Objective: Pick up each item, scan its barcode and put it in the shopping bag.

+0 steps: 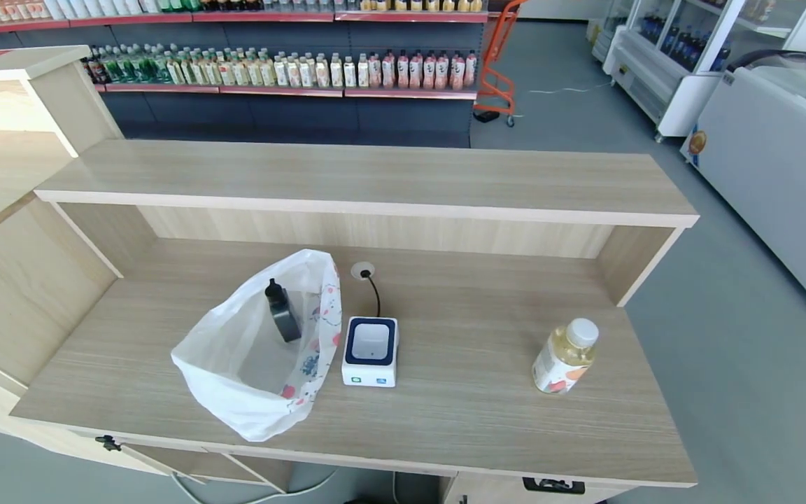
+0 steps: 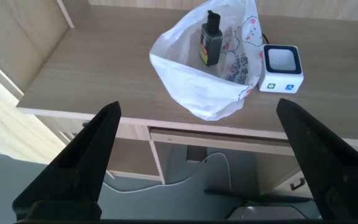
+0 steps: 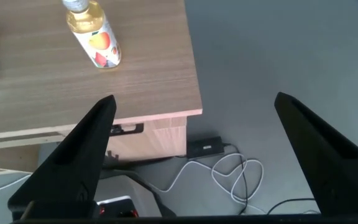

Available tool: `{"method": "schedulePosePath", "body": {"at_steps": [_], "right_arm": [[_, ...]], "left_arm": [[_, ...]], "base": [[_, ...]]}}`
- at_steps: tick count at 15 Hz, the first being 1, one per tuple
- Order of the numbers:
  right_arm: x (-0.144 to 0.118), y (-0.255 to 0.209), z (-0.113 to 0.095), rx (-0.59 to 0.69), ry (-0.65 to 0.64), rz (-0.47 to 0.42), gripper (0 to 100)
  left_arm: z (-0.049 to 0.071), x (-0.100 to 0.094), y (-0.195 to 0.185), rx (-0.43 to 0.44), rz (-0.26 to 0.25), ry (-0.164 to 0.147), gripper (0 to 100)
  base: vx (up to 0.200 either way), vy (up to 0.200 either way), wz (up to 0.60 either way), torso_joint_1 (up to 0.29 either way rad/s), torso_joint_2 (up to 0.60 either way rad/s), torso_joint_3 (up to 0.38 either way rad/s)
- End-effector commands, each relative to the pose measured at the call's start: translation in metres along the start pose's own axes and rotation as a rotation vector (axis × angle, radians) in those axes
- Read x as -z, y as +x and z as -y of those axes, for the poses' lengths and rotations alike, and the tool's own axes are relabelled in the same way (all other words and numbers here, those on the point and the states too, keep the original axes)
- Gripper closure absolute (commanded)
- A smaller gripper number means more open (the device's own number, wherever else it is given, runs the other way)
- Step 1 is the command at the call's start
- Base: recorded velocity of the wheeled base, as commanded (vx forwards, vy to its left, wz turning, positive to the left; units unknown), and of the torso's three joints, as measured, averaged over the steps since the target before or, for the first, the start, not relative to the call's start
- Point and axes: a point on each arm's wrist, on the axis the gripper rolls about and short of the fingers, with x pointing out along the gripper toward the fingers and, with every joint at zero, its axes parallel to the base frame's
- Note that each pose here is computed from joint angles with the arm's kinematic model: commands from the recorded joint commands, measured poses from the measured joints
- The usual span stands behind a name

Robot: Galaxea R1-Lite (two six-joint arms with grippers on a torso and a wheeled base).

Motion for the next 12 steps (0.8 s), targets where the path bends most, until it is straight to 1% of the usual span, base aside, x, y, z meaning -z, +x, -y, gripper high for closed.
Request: {"method": "schedulePosePath", "body": {"at_steps": [1,2,3,4,5,6,7,8,9,10,12], "right_arm": [[-0.008,-0.002,0.000,-0.005,0.004,0.008,0],[-0.036,-0.004,-0.001,-0.025,0.025,-0.012,0],[-0.068,0.002,-0.003,-0.040,0.079,-0.060,0],[-0.100,0.022,-0.007,-0.027,0.122,-0.149,0],[-0.107,0.041,-0.010,-0.001,0.121,-0.230,0],[-0.106,0.053,-0.012,0.008,0.114,-0.289,0],[-0.094,0.070,-0.014,0.017,0.094,-0.412,0],[-0.084,0.082,-0.016,0.016,0.077,-0.485,0],[-0.075,0.094,-0.021,-0.015,0.052,-0.543,0],[-0.065,0.113,-0.027,-0.037,0.032,-0.591,0],[-0.059,0.131,-0.034,-0.060,0.011,-0.630,0]], "left_arm": [[0.000,0.000,0.000,0.000,0.001,-0.002,0],[0.000,0.000,0.000,-0.002,0.001,-0.002,0],[0.000,0.000,0.000,0.000,0.001,-0.002,0],[0.000,0.000,0.000,0.000,0.001,-0.002,0],[0.000,0.000,0.000,0.000,0.001,-0.002,0],[0.000,0.000,0.000,0.000,0.001,-0.002,0],[0.000,0.000,0.000,0.000,0.001,-0.002,0],[0.000,0.000,0.000,0.000,0.001,-0.002,0],[0.000,0.000,0.000,0.000,0.001,-0.002,0],[0.000,0.000,0.000,0.000,0.001,-0.002,0],[0.000,0.000,0.000,0.000,0.001,-0.002,0]], "base": [[0.000,0.000,0.00,0.000,0.00,0.000],[0.000,0.000,0.00,0.000,0.00,0.000],[0.000,0.000,0.00,0.000,0.00,0.000],[0.000,0.000,0.00,0.000,0.00,0.000],[0.000,0.000,0.00,0.000,0.00,0.000],[0.000,0.000,0.00,0.000,0.00,0.000],[0.000,0.000,0.00,0.000,0.00,0.000],[0.000,0.000,0.00,0.000,0.00,0.000],[0.000,0.000,0.00,0.000,0.00,0.000],[0.000,0.000,0.00,0.000,0.00,0.000],[0.000,0.000,0.00,0.000,0.00,0.000]]}}
